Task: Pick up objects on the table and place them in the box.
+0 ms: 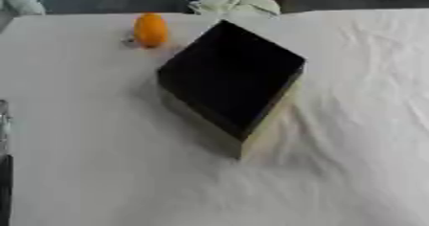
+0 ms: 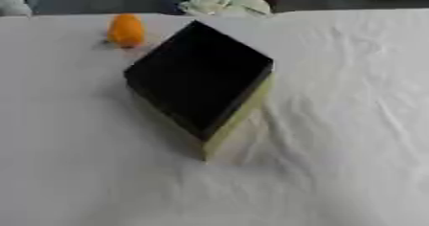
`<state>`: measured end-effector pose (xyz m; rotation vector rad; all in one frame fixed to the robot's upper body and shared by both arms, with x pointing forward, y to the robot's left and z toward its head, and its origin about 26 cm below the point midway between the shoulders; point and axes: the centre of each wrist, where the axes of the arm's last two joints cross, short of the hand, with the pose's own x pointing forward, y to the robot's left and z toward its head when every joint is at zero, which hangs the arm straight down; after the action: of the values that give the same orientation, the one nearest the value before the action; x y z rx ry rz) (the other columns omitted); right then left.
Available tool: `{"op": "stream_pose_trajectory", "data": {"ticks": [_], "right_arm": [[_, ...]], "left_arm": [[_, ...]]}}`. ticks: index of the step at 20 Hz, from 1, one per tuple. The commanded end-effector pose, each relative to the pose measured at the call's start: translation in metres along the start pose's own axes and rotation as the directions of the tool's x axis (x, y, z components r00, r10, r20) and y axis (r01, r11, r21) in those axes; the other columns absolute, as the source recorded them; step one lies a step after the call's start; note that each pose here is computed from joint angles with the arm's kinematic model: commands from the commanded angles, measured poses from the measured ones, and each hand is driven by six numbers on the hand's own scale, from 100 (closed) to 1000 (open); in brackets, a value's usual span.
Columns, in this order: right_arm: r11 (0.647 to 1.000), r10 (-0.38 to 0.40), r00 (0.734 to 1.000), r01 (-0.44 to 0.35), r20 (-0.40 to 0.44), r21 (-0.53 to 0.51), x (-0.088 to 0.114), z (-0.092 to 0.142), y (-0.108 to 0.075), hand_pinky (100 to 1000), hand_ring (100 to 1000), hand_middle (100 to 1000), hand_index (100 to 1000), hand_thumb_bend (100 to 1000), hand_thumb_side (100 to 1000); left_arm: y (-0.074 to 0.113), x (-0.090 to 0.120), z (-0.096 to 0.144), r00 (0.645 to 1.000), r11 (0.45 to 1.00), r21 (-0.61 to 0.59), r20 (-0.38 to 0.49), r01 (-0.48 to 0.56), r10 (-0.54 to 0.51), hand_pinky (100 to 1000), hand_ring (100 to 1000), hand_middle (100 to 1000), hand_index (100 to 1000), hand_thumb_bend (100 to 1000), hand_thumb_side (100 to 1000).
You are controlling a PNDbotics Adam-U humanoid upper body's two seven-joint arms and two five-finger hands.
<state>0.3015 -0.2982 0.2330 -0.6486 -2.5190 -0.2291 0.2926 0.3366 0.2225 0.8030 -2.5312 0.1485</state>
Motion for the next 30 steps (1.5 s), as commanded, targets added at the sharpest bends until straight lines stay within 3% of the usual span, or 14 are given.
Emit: {"op": "stream_pose_trajectory", "data": {"ticks": [1,16,25,30], "right_arm": [[1.000,-0.003,1.000,0.003,0.027,0.000,0.006,-0.006,-0.002,770,757,695,852,272,1000],[1.000,0.018,0.999,-0.018,0.043,-0.001,0.006,-0.008,-0.006,770,757,696,853,275,1000],[0.999,0.037,0.998,-0.038,0.040,0.015,0.005,-0.007,-0.009,770,758,696,854,277,1000],[0.999,0.039,0.998,-0.040,0.043,0.029,0.005,-0.007,-0.009,770,758,696,854,278,1000]], "left_arm": [[0.001,0.007,-0.007,0.999,1.000,-0.002,0.040,0.005,-0.005,535,586,642,645,256,662],[0.001,0.011,-0.018,0.997,1.000,-0.017,0.070,0.019,-0.018,537,592,652,660,298,632],[0.009,0.006,-0.092,0.956,0.966,-0.113,0.212,0.232,-0.205,541,608,677,689,369,571],[0.015,-0.016,-0.128,0.901,0.869,-0.254,0.219,0.424,-0.375,542,624,707,743,425,588]]}}
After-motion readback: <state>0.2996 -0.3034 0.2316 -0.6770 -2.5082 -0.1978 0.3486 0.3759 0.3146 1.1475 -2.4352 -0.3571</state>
